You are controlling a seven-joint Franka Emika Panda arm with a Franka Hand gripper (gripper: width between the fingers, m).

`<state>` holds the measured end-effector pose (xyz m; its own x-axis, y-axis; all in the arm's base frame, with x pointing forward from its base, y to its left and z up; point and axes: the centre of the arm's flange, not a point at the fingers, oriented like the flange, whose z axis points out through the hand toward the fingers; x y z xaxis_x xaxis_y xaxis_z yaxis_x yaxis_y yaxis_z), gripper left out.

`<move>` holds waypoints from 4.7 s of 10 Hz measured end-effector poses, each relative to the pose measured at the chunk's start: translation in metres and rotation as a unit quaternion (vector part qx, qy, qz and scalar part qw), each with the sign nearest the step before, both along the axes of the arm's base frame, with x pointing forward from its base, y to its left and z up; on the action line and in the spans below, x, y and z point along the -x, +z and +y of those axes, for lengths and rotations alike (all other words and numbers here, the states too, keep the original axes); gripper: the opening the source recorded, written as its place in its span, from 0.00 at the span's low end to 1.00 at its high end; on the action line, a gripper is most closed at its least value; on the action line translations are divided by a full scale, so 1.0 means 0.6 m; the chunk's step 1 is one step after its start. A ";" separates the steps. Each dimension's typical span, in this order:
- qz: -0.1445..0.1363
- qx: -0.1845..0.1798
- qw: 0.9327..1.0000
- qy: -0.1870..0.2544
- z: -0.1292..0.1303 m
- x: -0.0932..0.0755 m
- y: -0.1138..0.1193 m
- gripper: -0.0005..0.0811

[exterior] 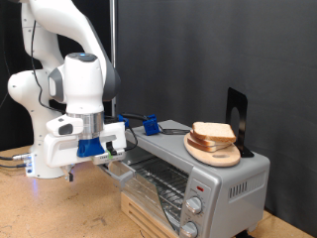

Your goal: Make a piece of toast with the oven

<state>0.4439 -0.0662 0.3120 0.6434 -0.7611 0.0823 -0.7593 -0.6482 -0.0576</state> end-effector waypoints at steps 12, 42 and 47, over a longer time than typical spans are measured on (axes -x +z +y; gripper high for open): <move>0.020 0.043 0.997 -0.055 -0.051 0.019 -0.011 0.84; 0.029 -0.132 0.991 0.017 -0.114 0.017 -0.009 0.84; 0.024 -0.185 0.982 0.020 -0.201 0.029 0.093 0.84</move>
